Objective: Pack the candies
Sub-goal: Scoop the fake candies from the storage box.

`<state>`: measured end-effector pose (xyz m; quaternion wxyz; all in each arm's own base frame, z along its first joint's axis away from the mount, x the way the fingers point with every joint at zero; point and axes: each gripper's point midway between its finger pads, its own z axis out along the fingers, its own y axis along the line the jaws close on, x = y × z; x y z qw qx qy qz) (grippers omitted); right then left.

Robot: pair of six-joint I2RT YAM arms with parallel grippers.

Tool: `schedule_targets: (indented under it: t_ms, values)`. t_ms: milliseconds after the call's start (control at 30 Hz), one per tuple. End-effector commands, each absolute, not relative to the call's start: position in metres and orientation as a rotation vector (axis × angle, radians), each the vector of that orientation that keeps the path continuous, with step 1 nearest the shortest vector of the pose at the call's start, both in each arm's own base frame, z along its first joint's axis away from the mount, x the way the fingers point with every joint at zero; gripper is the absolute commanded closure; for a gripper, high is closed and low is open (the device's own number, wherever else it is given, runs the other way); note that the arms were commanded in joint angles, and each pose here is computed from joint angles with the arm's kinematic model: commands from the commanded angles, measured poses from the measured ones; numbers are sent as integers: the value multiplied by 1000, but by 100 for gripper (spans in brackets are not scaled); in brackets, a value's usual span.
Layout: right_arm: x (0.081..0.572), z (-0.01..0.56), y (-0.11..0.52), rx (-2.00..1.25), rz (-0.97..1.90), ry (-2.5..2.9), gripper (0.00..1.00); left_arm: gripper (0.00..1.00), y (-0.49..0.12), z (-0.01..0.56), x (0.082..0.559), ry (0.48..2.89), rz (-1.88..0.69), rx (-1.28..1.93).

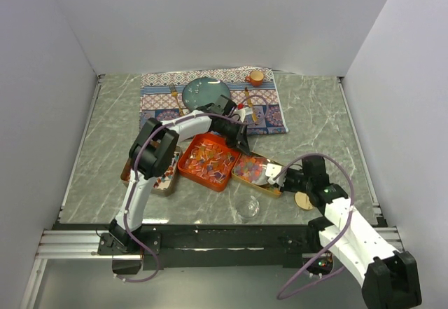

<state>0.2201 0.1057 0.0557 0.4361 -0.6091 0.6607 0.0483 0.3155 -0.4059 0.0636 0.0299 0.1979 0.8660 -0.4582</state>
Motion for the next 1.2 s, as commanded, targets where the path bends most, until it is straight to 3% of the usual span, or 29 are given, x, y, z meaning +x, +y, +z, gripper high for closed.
schedule_targets:
  t_ms: [0,500,733,1000,1167]
  values:
    - [235,83,116,-1450,125,1598,100,99,-391,27,336,2713,-1280,556]
    - [261,116,110,-1549,17,1646,100,99,-396,38,340,2674,-1248,583]
    - [255,100,106,-1630,2,1681,100,99,-396,125,342,2493,-1366,619]
    - [270,83,107,-1584,29,1789,100,98,-374,121,329,2414,-1263,632]
    - [274,88,109,-1540,63,1842,100,99,-374,139,300,2163,-1156,798]
